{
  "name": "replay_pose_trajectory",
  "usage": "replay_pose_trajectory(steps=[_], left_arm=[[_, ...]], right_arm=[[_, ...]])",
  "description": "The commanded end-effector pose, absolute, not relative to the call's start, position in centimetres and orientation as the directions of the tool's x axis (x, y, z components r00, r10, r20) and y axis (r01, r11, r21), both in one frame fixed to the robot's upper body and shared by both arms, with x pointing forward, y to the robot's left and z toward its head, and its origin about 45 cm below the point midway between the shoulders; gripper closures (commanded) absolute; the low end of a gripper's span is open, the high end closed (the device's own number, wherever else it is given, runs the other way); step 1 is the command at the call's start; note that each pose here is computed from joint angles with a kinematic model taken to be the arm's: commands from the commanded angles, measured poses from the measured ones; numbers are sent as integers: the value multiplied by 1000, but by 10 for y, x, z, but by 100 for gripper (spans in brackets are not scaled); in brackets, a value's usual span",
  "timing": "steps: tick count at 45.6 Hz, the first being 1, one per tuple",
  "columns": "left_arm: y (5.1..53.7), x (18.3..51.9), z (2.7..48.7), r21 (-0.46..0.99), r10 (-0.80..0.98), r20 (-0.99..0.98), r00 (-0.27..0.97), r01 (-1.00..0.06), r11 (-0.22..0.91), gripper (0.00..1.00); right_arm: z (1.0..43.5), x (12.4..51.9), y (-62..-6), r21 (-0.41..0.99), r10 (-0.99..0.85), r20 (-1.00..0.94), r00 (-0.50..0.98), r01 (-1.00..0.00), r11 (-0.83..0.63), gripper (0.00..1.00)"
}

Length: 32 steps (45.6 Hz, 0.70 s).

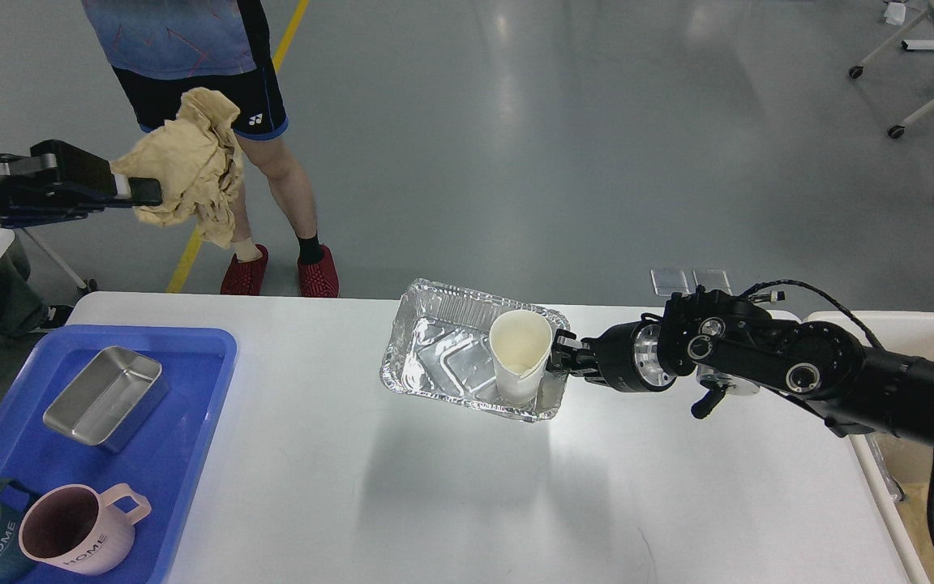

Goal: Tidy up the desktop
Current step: 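Grasp the tan napkin with the left gripper and lift it, then place the napkin into the foil container and open the left gripper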

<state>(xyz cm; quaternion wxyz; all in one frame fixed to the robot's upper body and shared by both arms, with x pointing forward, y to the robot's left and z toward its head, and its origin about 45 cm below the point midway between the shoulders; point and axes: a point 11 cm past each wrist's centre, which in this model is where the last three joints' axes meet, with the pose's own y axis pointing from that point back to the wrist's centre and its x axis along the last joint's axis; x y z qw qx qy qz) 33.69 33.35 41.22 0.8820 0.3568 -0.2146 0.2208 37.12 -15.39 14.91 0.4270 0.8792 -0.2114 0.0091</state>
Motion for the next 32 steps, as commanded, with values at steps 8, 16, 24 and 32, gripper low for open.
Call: replay_pose_trajectory(steps=[8, 16, 24, 32], left_arm=[[242, 357, 331, 583, 113, 436, 893, -377, 720, 97], [187, 365, 274, 593, 88, 344, 935, -289, 752, 97], [154, 373, 240, 589, 121, 291, 949, -277, 759, 97], [135, 376, 220, 566, 181, 231, 956, -283, 774, 89]], right_arm=[[151, 372, -151, 744, -360, 197, 912, -378, -551, 100], [151, 371, -150, 744, -359, 197, 912, -378, -552, 100], [149, 371, -154, 746, -364, 195, 911, -379, -547, 100], [149, 371, -152, 746, -361, 195, 912, -377, -549, 100]])
